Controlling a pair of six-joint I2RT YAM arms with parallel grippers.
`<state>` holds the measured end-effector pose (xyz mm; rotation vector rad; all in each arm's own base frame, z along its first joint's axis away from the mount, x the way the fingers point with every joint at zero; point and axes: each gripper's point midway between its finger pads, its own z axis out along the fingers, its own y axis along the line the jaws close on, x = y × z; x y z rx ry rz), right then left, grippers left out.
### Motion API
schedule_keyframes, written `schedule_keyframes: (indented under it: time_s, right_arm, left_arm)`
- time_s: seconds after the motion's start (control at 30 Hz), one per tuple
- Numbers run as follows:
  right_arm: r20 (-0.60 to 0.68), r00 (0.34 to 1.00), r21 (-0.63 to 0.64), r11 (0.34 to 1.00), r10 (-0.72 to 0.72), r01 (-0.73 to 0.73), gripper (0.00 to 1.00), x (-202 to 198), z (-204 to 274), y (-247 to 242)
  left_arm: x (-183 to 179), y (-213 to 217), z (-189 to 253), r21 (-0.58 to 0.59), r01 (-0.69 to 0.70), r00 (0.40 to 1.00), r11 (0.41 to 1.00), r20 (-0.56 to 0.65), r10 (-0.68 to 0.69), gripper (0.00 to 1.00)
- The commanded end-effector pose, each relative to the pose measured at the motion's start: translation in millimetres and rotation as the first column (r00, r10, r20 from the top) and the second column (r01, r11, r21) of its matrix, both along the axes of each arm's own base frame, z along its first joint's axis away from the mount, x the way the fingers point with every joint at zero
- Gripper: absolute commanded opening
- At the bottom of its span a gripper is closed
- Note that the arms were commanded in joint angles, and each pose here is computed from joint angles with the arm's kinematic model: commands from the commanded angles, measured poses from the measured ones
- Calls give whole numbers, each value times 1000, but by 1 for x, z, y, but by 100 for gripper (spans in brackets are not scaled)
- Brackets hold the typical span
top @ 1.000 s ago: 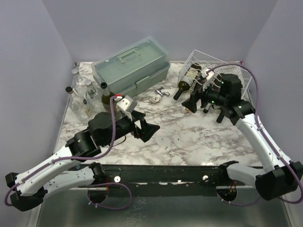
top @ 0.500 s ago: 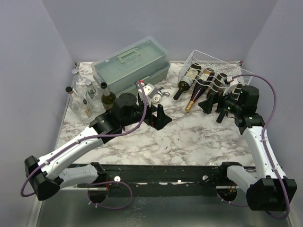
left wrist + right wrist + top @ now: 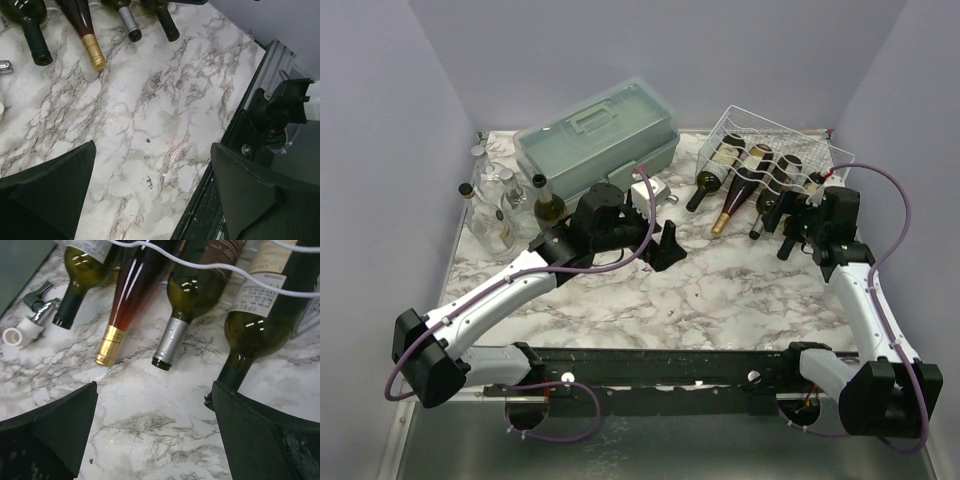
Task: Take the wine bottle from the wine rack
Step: Pick up the wine bottle from the wine rack.
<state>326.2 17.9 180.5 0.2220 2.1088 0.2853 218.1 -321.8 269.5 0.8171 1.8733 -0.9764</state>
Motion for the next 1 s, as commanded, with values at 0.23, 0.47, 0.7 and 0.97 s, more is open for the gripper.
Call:
schedule_keyframes:
  time_s: [0.23,0.47,0.7,0.97]
  right_arm:
    - [-123,954,-3,962,-273,274,99,-12,-69,-49]
    - [-192,935,10,952,-299,306,85,-4,-99,-54]
    - [-209,926,20,946,-314,325,77,7,-117,-57]
    - [-192,912,30,926,-363,375,66,21,-129,-64]
  left_arm:
    - [-4,6,-8,58,79,995,995,53,-82,99]
    - [-7,11,-3,55,76,994,996,77,-80,99]
    - [-2,14,-8,78,48,994,996,91,-55,99]
    - [0,13,-14,93,47,996,995,77,-54,99]
